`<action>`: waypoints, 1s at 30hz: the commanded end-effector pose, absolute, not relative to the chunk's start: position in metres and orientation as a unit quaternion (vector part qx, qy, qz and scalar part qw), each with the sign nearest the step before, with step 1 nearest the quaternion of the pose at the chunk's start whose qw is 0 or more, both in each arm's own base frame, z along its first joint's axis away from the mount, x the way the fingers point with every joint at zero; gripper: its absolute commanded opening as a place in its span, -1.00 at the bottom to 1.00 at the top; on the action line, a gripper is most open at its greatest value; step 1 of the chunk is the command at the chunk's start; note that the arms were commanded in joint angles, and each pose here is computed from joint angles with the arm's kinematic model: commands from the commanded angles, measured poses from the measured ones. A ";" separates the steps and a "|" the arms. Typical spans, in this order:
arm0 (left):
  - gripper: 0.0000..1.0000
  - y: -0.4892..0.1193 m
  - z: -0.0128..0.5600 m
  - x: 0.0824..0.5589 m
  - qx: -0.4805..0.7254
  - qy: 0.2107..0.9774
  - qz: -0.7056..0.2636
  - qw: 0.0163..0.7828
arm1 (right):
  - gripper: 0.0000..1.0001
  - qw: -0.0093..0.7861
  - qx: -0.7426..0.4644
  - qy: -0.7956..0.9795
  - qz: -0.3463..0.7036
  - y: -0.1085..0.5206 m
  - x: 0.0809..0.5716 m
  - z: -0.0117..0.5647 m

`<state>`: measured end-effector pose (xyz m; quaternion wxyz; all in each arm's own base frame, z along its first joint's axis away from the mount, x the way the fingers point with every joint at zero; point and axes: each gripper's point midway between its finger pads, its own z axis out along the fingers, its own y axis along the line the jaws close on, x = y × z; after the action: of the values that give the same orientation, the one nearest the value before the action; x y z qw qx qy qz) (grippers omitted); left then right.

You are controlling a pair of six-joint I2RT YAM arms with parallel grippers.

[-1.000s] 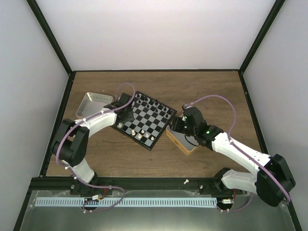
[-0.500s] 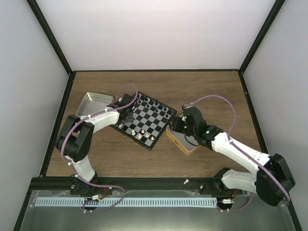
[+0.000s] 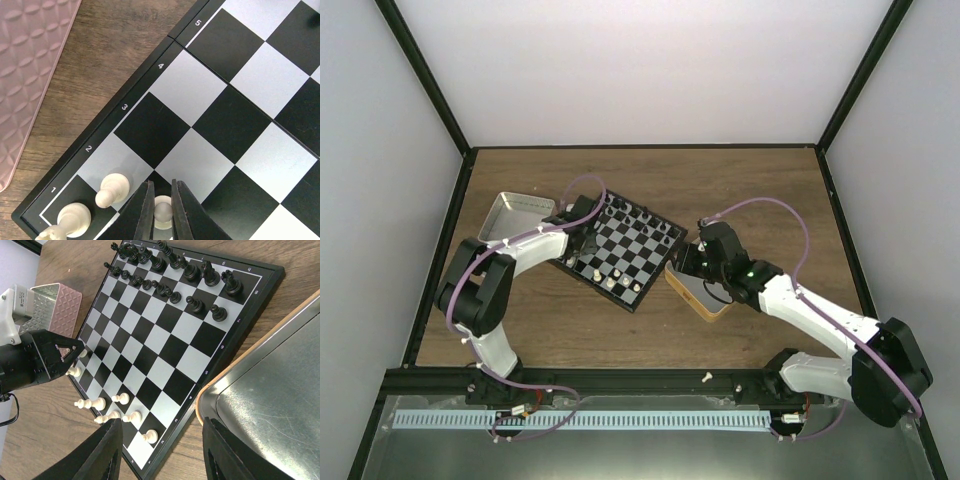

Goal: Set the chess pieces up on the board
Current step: Place the chess piece on the chessboard.

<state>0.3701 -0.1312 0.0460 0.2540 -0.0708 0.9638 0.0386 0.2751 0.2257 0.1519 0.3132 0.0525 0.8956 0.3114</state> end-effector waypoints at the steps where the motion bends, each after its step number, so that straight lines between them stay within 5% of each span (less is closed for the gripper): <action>1: -0.76 -0.127 0.040 0.366 -0.073 0.966 0.047 0.245 | -0.09 0.320 0.053 0.894 0.308 0.226 0.278 0.156; 25: -0.61 -0.136 0.085 0.367 -0.059 0.961 0.008 0.271 | -0.09 0.334 0.059 0.890 0.304 0.222 0.280 0.167; 30: -0.39 -0.157 0.119 0.354 -0.012 0.955 -0.042 0.295 | -0.08 0.357 0.083 0.890 0.270 0.201 0.280 0.173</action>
<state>0.3604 -0.1372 0.0839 0.2690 -0.0537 0.9616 0.0025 0.2755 0.2171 0.1505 0.3200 0.0618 0.8989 0.2928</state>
